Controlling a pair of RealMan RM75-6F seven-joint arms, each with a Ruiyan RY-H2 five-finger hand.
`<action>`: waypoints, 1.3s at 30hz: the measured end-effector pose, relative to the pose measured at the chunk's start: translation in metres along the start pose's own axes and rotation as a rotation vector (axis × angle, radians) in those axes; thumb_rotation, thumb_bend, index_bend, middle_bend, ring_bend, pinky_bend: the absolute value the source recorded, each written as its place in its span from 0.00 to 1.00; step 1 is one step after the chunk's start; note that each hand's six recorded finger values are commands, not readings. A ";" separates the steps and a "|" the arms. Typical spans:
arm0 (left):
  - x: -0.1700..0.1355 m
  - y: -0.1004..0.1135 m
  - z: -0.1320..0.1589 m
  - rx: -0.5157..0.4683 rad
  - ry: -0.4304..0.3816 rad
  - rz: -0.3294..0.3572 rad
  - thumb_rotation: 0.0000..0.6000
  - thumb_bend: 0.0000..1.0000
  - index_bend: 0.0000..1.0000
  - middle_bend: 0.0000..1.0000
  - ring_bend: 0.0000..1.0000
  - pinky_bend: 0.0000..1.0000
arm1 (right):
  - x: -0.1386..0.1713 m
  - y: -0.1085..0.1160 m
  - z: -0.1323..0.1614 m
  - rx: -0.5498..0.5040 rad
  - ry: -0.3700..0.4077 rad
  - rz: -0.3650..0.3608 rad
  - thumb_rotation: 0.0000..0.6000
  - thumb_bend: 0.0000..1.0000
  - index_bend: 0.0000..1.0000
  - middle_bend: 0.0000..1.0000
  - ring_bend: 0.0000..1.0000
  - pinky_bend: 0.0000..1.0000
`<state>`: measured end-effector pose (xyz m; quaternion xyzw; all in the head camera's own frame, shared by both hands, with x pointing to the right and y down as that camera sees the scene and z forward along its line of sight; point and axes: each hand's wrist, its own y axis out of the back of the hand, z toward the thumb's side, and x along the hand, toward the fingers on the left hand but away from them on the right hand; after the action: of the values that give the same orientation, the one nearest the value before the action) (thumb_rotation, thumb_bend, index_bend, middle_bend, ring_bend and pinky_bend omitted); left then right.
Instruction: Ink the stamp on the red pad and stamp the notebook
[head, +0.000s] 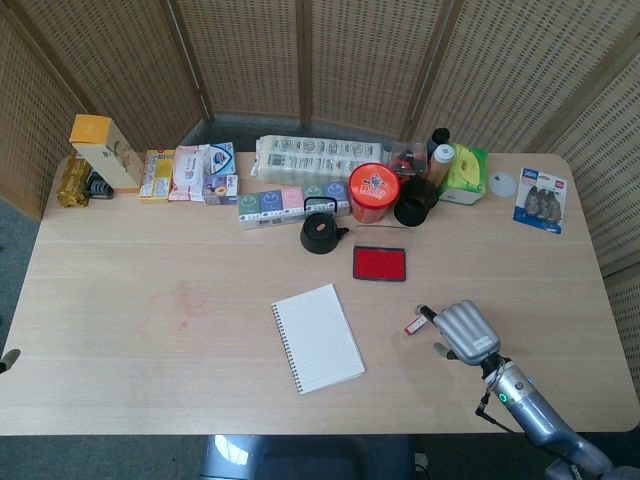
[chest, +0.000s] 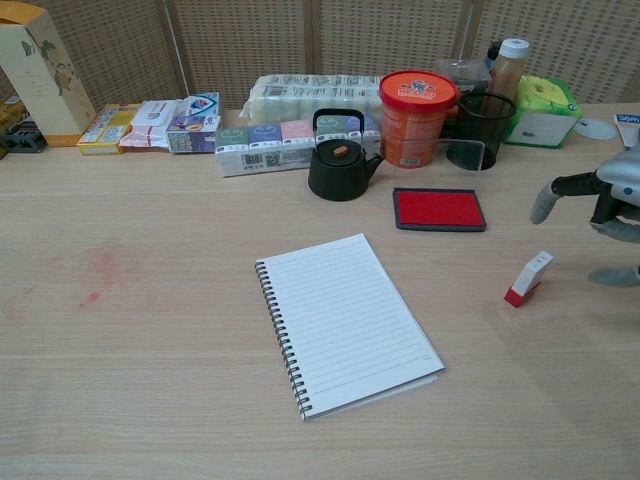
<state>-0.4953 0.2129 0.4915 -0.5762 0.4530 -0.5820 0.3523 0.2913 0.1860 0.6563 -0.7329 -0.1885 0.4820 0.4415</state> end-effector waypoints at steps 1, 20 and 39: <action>0.000 0.000 0.000 0.000 0.000 0.000 1.00 0.01 0.00 0.00 0.01 0.00 | -0.003 -0.001 0.000 -0.001 -0.001 0.003 1.00 0.28 0.32 0.90 1.00 1.00; 0.000 -0.003 0.000 0.001 0.006 -0.013 1.00 0.01 0.00 0.00 0.01 0.00 | -0.028 -0.023 -0.008 -0.016 -0.036 0.063 1.00 0.30 0.40 0.90 1.00 1.00; 0.001 -0.004 -0.001 0.000 0.012 -0.020 1.00 0.01 0.00 0.00 0.01 0.00 | -0.041 -0.042 -0.011 -0.045 -0.057 0.108 1.00 0.32 0.44 0.90 1.00 1.00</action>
<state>-0.4958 0.2135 0.4961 -0.5772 0.4491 -0.5890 0.3439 0.2883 0.1743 0.7152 -0.7379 -0.1721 0.5213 0.3927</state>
